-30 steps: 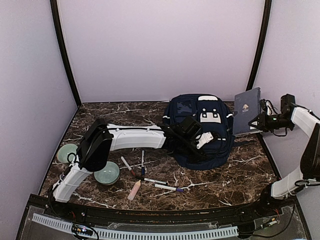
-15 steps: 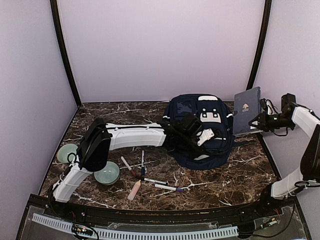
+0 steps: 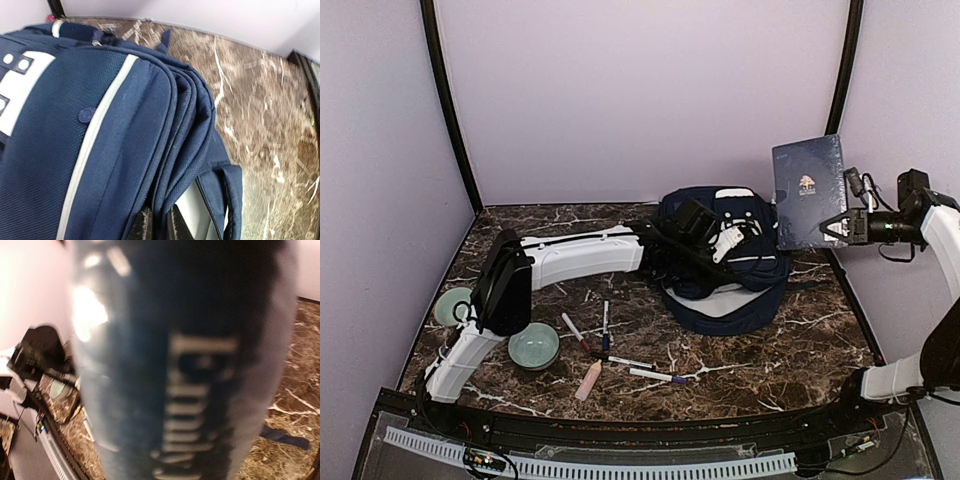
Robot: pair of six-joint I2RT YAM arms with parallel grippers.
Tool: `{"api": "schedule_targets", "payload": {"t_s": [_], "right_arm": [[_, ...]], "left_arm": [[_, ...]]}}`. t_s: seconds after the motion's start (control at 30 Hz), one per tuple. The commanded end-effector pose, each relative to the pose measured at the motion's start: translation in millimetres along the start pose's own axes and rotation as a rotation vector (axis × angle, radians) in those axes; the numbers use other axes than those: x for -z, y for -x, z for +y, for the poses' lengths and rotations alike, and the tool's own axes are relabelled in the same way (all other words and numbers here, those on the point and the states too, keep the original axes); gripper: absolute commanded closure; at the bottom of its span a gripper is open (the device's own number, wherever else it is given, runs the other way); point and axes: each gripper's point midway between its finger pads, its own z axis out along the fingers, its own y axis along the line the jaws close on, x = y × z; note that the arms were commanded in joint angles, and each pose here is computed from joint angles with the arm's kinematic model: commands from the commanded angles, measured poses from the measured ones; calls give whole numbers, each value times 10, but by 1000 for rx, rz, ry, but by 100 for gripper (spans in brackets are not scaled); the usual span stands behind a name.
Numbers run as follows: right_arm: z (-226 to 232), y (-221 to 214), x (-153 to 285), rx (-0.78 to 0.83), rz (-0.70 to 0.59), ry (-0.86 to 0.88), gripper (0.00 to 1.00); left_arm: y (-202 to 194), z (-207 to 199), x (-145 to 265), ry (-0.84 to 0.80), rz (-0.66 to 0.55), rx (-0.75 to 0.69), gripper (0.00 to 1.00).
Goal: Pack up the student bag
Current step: Pick up the largest pocket of the bag from the student bag.
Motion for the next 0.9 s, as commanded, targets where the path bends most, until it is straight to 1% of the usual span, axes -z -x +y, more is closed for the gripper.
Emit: {"api": "schedule_targets", "payload": {"t_s": [0.0, 0.13, 0.3, 0.53, 0.7, 0.87], "right_arm": [[432, 83, 121, 189, -48, 153, 100], [577, -21, 170, 265, -36, 180, 100], [769, -225, 202, 355, 12, 233, 100], [623, -661, 79, 464, 155, 207, 100], [573, -1035, -72, 492, 283, 231, 100], [503, -1276, -263, 537, 378, 219, 100]], "left_arm": [[1116, 524, 844, 107, -316, 23, 100], [1377, 709, 1093, 140, -408, 28, 100], [1560, 884, 1304, 159, -496, 55, 100], [1824, 1081, 1610, 187, -627, 105, 100], [1894, 1120, 1680, 195, -666, 118, 100], [1923, 1098, 1700, 176, -680, 135, 100]]}}
